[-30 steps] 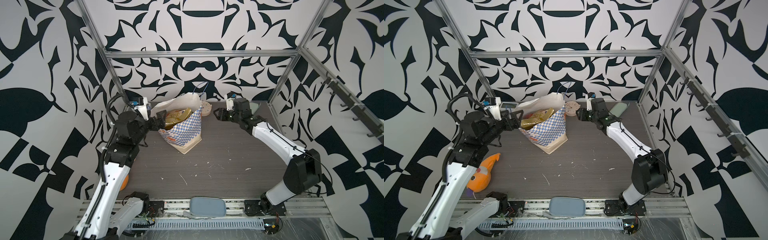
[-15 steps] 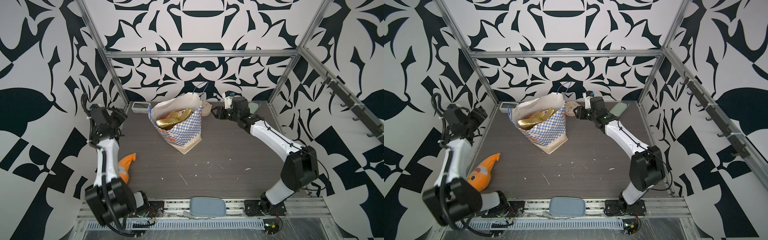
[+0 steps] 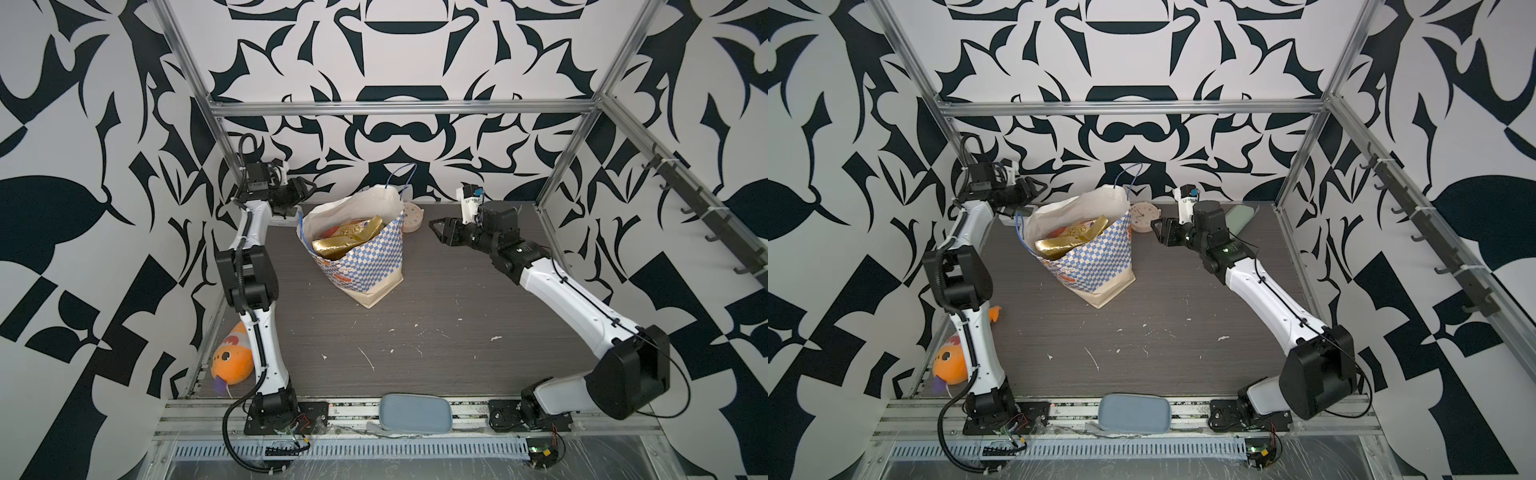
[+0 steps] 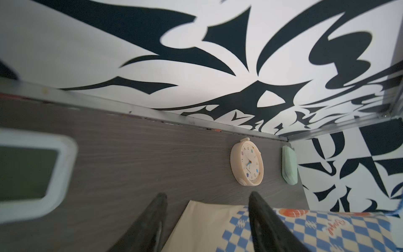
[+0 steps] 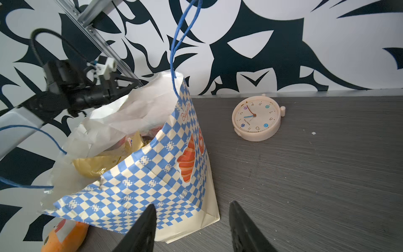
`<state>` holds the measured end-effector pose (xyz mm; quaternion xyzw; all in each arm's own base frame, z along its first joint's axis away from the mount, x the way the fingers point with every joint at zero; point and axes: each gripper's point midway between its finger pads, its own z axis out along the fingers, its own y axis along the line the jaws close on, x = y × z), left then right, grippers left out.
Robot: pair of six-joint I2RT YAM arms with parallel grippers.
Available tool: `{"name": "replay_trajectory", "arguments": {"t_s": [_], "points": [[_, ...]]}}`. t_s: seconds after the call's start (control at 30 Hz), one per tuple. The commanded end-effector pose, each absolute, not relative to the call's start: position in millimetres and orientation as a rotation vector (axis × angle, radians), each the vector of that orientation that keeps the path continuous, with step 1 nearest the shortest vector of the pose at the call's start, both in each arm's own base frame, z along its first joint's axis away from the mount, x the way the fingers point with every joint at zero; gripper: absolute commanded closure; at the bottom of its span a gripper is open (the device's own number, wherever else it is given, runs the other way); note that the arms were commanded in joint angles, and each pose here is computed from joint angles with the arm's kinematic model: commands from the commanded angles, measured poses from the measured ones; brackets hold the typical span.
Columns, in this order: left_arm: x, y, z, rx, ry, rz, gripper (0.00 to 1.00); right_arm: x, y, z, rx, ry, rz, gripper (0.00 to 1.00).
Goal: Take the snacks out of the paper bag
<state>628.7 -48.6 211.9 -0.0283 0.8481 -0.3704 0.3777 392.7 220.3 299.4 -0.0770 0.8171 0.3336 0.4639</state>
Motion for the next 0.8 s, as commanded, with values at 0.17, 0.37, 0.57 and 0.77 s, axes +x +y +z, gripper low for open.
{"name": "replay_trajectory", "arguments": {"t_s": [0.17, 0.37, 0.57, 0.77], "points": [[587.0, -132.7, 173.3, 0.159, 2.359, -1.073, 0.4, 379.9, 202.7, 318.5, -0.183, 1.923, 0.737, 0.43], [541.2, -147.1, 175.6, 0.163, 2.375, -1.027, 0.42, 381.1, 197.8, 306.8, -0.148, 1.931, 0.718, 0.43], [494.2, -142.7, 162.8, 0.025, 2.46, -0.939, 0.51, 384.1, 190.8, 310.4, -0.101, 1.957, 0.695, 0.43], [463.6, -118.1, 180.0, -0.157, 2.466, -0.788, 0.58, 364.9, 252.6, 282.2, -0.3, 2.141, 0.964, 0.43]]}}
